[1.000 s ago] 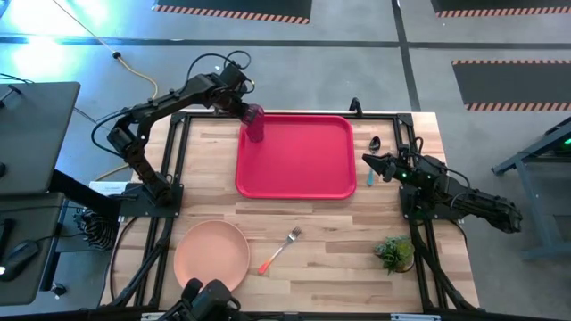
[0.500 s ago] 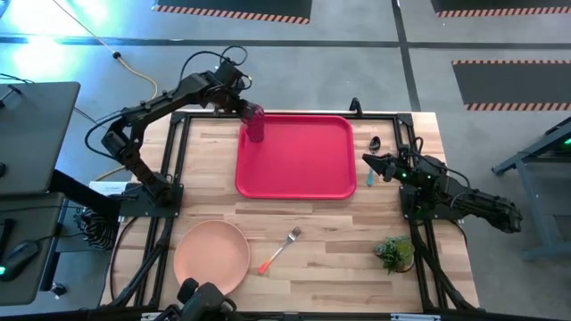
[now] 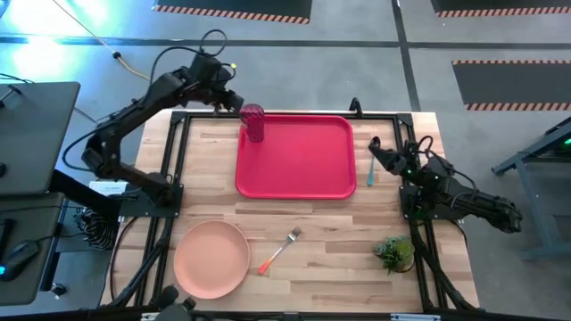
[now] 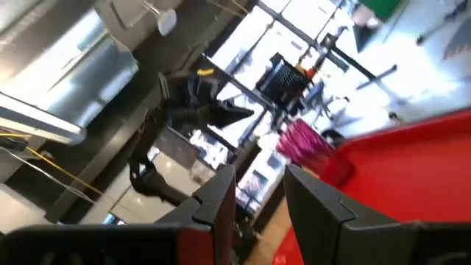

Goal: Pick and place plate/cup/fork/spoon on tray
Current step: Put the blue spoon to the right side of the red serving tray

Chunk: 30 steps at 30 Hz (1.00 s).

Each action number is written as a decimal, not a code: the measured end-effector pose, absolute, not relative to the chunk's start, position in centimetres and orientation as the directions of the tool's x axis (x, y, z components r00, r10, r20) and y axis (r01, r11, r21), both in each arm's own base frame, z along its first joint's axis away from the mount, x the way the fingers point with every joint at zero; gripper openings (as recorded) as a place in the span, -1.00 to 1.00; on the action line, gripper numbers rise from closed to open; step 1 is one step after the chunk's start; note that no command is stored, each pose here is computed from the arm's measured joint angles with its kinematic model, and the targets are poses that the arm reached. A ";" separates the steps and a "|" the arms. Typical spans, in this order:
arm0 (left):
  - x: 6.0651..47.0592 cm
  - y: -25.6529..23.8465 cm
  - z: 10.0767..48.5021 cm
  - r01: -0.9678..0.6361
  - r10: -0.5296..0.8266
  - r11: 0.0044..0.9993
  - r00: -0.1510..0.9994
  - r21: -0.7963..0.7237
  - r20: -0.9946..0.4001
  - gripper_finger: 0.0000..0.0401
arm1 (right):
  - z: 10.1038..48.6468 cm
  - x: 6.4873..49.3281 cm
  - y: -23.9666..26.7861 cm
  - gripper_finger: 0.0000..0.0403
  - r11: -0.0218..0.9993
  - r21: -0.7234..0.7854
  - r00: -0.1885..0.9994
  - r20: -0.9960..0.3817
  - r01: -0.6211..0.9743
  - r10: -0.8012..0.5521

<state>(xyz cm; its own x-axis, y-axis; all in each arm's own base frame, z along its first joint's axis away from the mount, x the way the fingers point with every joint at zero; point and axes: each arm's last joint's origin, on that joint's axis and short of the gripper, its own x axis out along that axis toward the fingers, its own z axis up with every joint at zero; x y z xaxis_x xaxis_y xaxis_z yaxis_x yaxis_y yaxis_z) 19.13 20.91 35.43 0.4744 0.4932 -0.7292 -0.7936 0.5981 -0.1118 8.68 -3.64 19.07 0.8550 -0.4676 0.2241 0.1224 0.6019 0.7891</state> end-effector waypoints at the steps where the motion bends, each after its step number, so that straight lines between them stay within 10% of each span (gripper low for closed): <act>1: 18.9 20.6 35.8 -0.791 0.500 0.601 0.482 -0.112 -0.720 -0.38 | 19.2 8.6 -3.6 -0.45 0.602 0.789 0.850 0.229 0.124 -0.475; 14: 16.3 17.4 38.8 -0.720 0.510 0.687 0.571 -0.095 -0.643 -0.38 | 26.4 6.1 -3.1 -0.45 0.644 0.706 0.795 0.194 0.293 -0.575; 30: 15.9 17.0 38.4 -0.694 0.499 0.719 0.563 -0.049 -0.658 -0.38 | 31.6 10.1 -4.6 -0.45 0.270 0.437 0.513 -0.702 0.858 -0.494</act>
<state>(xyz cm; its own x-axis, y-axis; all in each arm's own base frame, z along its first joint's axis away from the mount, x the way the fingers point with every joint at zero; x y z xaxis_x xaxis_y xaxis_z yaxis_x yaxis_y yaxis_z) 15.86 17.02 38.44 0.5635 0.4993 -0.6582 -0.6936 0.7187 -0.0486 10.14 -4.62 31.60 0.5133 -0.4937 -0.7020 0.8578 0.2703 0.4371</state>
